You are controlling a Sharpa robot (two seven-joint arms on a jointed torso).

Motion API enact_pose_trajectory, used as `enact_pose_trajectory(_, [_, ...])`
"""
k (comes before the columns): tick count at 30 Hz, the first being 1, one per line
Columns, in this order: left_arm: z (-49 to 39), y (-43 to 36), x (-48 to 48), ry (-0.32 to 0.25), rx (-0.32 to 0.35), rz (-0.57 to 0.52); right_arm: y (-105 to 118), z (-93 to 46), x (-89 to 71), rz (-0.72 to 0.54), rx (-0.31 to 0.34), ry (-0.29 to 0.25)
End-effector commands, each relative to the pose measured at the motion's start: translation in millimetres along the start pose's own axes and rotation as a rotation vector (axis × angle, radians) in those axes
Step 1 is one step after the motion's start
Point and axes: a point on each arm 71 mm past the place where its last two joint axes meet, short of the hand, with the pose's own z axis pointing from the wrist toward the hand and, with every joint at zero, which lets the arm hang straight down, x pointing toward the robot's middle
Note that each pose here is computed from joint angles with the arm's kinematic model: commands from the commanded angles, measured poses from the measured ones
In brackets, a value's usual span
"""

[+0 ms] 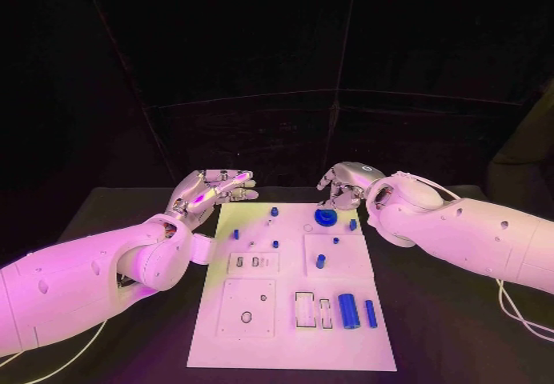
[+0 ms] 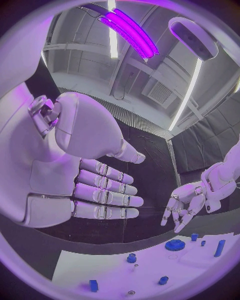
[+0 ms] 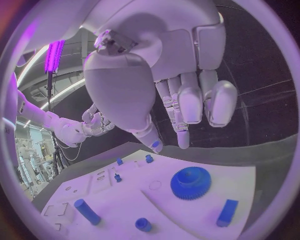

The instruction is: Assemble the parts on the task board

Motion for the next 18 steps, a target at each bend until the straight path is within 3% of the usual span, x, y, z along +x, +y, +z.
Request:
enact_pose_trajectory(1, [0.6, -1.1, 0.0, 0.016, 0.006, -0.004, -10, -4.1, 3.1, 0.055, 0.078, 0.094])
enact_pose_trajectory(10, [2.2, 0.0, 0.5, 0.018, 0.005, -0.005, -26, -5.4, 5.3, 0.050, 0.127, 0.157])
enact_pose_trajectory(18, [2.9, 0.6, 0.7, 0.020, 0.005, -0.006, -23, 1.4, 10.7, 0.016, 0.112, 0.198])
